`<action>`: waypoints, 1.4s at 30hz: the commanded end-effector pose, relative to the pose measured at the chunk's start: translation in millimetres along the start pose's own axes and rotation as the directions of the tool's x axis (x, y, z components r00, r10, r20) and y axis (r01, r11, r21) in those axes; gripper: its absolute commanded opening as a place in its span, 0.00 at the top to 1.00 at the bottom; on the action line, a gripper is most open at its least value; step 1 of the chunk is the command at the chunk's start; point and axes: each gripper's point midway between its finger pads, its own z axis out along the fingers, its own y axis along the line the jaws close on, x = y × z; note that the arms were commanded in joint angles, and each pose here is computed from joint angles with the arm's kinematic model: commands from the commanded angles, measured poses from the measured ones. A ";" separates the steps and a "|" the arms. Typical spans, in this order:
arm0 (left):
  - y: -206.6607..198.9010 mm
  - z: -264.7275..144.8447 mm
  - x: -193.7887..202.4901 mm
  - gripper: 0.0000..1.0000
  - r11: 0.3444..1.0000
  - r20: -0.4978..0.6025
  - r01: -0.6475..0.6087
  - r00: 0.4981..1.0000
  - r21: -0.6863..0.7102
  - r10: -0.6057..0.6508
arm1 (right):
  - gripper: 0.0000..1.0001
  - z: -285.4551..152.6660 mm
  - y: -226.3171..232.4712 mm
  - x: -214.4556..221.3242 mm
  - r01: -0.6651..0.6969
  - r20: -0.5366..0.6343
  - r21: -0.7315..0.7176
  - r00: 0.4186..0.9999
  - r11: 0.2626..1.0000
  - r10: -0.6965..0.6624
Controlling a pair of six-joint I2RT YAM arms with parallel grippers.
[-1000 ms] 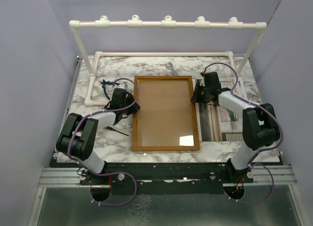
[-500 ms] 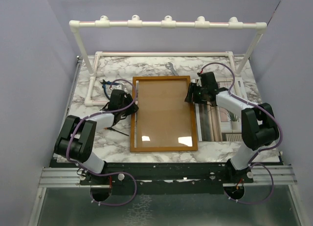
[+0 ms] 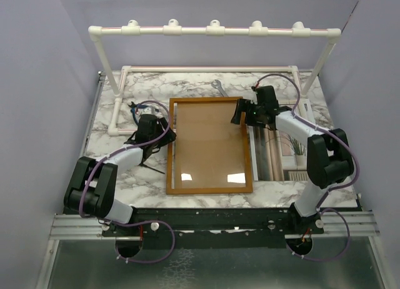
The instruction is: Take the photo out of the frame
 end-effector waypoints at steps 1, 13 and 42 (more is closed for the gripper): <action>15.9 -8.4 6.6 0.35 0.998 -0.003 0.021 1.000 -0.066 -0.021 | 0.01 7.1 -3.2 20.9 -0.026 -0.060 -0.016 0.998 1.000 0.026; 18.5 -15.5 22.7 0.38 0.998 -0.034 0.037 0.999 -0.058 -0.039 | 0.00 13.5 -6.0 44.9 -0.058 -0.108 -0.036 0.993 0.998 0.053; -6.9 -19.2 52.9 0.67 0.999 -0.099 0.049 0.994 -0.004 -0.049 | 0.00 -15.5 2.7 76.3 -0.125 -0.155 -0.078 0.982 0.989 0.112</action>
